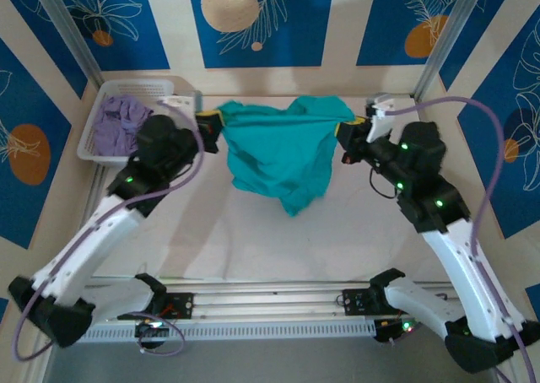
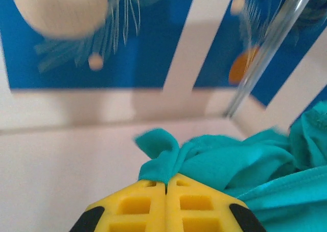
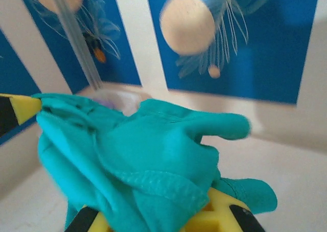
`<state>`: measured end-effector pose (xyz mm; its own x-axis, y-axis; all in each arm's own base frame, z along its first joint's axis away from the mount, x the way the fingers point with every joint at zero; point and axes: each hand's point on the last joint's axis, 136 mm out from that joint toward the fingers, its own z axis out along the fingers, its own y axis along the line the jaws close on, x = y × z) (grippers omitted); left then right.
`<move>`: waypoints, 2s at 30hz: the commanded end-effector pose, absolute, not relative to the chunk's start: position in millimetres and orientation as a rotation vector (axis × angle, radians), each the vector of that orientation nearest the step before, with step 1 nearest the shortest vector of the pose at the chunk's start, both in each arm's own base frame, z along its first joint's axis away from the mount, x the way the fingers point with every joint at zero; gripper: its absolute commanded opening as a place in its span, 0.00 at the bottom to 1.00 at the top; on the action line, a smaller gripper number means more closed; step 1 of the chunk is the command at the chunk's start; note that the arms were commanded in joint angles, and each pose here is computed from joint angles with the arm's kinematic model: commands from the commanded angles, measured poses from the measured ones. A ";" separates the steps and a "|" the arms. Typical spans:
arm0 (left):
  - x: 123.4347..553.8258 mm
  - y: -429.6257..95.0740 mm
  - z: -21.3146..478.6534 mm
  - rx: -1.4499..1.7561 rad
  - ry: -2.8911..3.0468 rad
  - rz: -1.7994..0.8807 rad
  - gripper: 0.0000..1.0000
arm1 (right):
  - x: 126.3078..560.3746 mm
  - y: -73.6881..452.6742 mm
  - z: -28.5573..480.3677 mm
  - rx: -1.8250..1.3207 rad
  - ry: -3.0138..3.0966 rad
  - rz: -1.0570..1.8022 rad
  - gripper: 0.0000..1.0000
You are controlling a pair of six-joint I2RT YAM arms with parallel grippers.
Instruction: Fold the inside-out t-shirt
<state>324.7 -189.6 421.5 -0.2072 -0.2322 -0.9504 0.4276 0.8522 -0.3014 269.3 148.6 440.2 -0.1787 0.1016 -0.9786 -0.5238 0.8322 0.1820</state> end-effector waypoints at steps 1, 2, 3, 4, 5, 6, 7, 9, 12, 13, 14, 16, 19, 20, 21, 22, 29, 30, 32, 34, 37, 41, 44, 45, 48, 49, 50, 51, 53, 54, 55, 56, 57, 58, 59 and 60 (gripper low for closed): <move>323.3 -157.8 447.8 0.066 1.617 -0.487 0.00 | 257.0 152.2 446.8 -0.407 1.665 0.591 0.00; 318.2 -153.9 456.9 0.067 1.601 -0.484 0.00 | 251.3 151.6 452.6 -0.414 1.652 0.598 0.00; 313.3 -152.2 464.0 0.073 1.586 -0.490 0.00 | 245.5 150.6 457.6 -0.420 1.636 0.605 0.00; 309.1 -150.2 469.4 0.075 1.573 -0.494 0.00 | 240.9 149.7 461.4 -0.423 1.622 0.612 0.00; 304.7 -147.8 474.0 0.075 1.560 -0.498 0.00 | 235.7 148.3 465.6 -0.420 1.607 0.621 0.00; 301.2 -145.4 477.7 0.072 1.548 -0.499 0.00 | 230.7 147.6 469.4 -0.422 1.591 0.632 0.00; 298.2 -143.4 480.7 0.072 1.538 -0.499 0.00 | 227.0 147.8 471.6 -0.426 1.581 0.644 0.00; 295.6 -140.0 482.5 0.063 1.523 -0.496 0.00 | 222.9 148.9 472.6 -0.429 1.570 0.664 0.00; 300.5 -143.7 473.9 0.068 1.541 -0.494 0.00 | 234.2 148.3 461.3 -0.407 1.599 0.641 0.00; 304.6 -146.5 467.8 0.069 1.557 -0.493 0.00 | 241.1 146.7 455.8 -0.391 1.619 0.619 0.00; 309.8 -150.4 460.9 0.076 1.579 -0.490 0.00 | 250.6 144.2 447.9 -0.372 1.649 0.587 0.00; 319.4 -158.9 447.9 0.097 1.628 -0.485 0.00 | 266.1 138.2 435.2 -0.331 1.711 0.535 0.00; 324.6 -165.9 439.7 0.124 1.667 -0.484 0.00 | 275.9 133.0 430.5 -0.319 1.740 0.488 0.00; 323.8 -167.9 440.4 0.137 1.667 -0.491 0.00 | 277.2 129.9 432.5 -0.314 1.736 0.469 0.00; 320.5 -171.6 443.8 0.159 1.656 -0.513 0.00 | 276.5 126.1 436.6 -0.309 1.728 0.448 0.00; 317.4 -176.2 445.9 0.183 1.646 -0.541 0.00 | 275.7 121.9 440.7 -0.301 1.720 0.427 0.00; 269.2 -245.5 474.2 0.493 1.536 -0.901 0.00 | 256.3 66.7 485.0 -0.115 1.620 0.240 0.00; 259.9 -255.2 478.4 0.535 1.512 -0.940 0.00 | 252.8 58.2 491.7 -0.085 1.601 0.212 0.00; 240.2 -272.4 486.2 0.616 1.464 -1.003 0.00 | 248.2 45.4 504.7 -0.044 1.559 0.164 0.00; 224.5 -285.0 490.6 0.675 1.435 -1.050 0.00 | 250.5 35.4 514.7 -0.018 1.526 0.107 0.00; 222.7 -290.8 486.5 0.663 1.459 -1.091 0.00 | 269.0 31.1 521.1 -0.014 1.515 0.056 0.00; 258.8 -275.6 449.3 0.491 1.619 -0.931 0.00 | 319.0 51.8 507.1 -0.073 1.576 0.107 0.01; 293.6 -252.0 402.6 0.340 1.761 -0.744 0.00 | 370.2 86.5 475.4 -0.155 1.657 0.224 0.04; 306.6 -240.2 383.4 0.273 1.816 -0.688 0.00 | 388.7 100.5 459.9 -0.180 1.695 0.269 0.06; 344.8 -202.5 321.5 0.073 1.963 -0.594 0.00 | 443.9 148.1 396.5 -0.267 1.858 0.347 0.14; 354.4 -192.8 302.1 0.018 2.004 -0.596 0.01 | 458.4 161.9 373.8 -0.297 1.918 0.345 0.17; 365.0 -184.7 281.1 -0.029 2.041 -0.606 0.11 | 472.1 174.6 348.0 -0.321 1.986 0.328 0.22; 373.6 -177.3 259.9 -0.065 2.083 -0.607 0.21 | 481.5 184.7 327.1 -0.340 2.038 0.312 0.28; 384.6 -166.6 223.9 -0.096 2.173 -0.580 0.35 | 489.2 197.1 294.6 -0.364 2.105 0.318 0.38; 387.7 -161.7 208.7 -0.105 2.219 -0.568 0.43 | 487.1 202.4 282.6 -0.373 2.130 0.345 0.42; 387.7 -160.3 198.0 -0.102 2.252 -0.569 0.49 | 482.4 205.8 274.9 -0.381 2.148 0.372 0.45; 386.1 -158.5 187.8 -0.095 2.279 -0.571 0.54 | 475.0 208.6 265.5 -0.385 2.172 0.399 0.48; 382.9 -156.3 180.0 -0.089 2.294 -0.560 0.60 | 464.5 211.3 255.6 -0.382 2.203 0.425 0.50; 379.5 -153.9 173.5 -0.088 2.304 -0.548 0.65 | 453.2 213.8 245.7 -0.378 2.233 0.448 0.51; 374.5 -151.5 166.6 -0.084 2.314 -0.538 0.70 | 437.0 217.8 231.3 -0.377 2.274 0.480 0.52; 368.7 -148.6 158.2 -0.083 2.333 -0.522 0.73 | 417.8 223.2 215.6 -0.381 2.318 0.520 0.54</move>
<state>379.6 -146.4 155.0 -0.7316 -0.2226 -0.6444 0.0522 0.9241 -0.3785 457.3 212.2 200.2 -0.6754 -0.1701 -0.7175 -0.3911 0.9075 0.1530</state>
